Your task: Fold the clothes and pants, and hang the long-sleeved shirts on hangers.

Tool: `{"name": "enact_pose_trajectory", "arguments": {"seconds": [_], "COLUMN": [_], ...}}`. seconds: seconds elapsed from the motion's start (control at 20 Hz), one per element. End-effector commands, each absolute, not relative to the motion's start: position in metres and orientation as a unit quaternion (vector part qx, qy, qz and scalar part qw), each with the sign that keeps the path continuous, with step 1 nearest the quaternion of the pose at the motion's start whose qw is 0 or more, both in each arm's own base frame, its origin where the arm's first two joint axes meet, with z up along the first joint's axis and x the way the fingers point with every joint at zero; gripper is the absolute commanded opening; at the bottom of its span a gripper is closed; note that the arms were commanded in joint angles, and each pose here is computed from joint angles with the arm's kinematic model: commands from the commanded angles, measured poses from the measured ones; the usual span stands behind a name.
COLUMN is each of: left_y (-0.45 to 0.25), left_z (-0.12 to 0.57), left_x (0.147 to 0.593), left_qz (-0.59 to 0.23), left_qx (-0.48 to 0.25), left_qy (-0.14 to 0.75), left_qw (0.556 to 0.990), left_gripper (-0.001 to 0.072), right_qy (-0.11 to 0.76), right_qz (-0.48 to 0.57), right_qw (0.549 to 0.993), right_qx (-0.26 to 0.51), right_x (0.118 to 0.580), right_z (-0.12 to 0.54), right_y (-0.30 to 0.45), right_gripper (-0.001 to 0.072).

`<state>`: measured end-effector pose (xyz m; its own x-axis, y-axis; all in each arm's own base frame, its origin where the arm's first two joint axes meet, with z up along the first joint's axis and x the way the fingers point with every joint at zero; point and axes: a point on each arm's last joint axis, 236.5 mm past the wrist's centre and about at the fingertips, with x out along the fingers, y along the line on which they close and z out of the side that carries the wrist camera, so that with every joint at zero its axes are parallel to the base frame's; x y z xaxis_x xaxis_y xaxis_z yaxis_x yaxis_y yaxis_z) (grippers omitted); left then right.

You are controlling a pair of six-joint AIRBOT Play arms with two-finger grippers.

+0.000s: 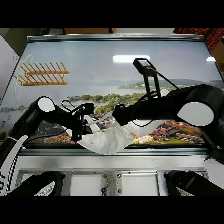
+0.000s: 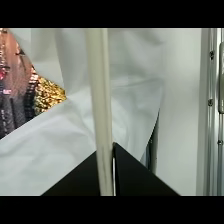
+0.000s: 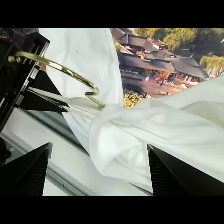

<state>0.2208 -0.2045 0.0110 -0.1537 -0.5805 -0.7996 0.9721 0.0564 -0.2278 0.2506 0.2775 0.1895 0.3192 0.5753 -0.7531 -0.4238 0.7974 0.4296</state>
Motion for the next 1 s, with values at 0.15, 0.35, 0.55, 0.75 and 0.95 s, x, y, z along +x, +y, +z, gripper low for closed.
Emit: {"name": "enact_pose_trajectory", "arguments": {"seconds": [0.15,0.35,0.55,0.75,0.95], "left_y": [-0.205,-0.205,-0.205,-0.205,-0.204], "left_z": [0.011,0.011,0.011,0.011,0.011], "left_x": [0.221,0.221,0.221,0.221,0.219], "left_qz": [-0.643,-0.643,-0.643,-0.643,-0.645], "left_qx": [0.242,0.242,0.242,0.242,0.241], "left_qy": [0.405,0.405,0.405,0.405,0.406], "left_qw": [0.604,0.604,0.604,0.603,0.601], "left_gripper": [0.0012,0.0012,0.0012,0.0012,0.0012], "right_qy": [0.478,0.451,0.431,0.377,0.339], "right_qz": [0.410,0.427,0.445,0.519,0.543], "right_qw": [0.775,0.781,0.785,0.766,0.768], "right_qx": [0.049,0.070,0.018,0.052,0.011], "right_x": [0.237,0.254,0.264,0.265,0.272], "right_z": [0.213,0.226,0.213,0.208,0.175], "right_y": [0.249,0.226,0.198,0.197,0.177], "right_gripper": [0.0662,0.0662,0.0656,0.0656,0.0656]}}
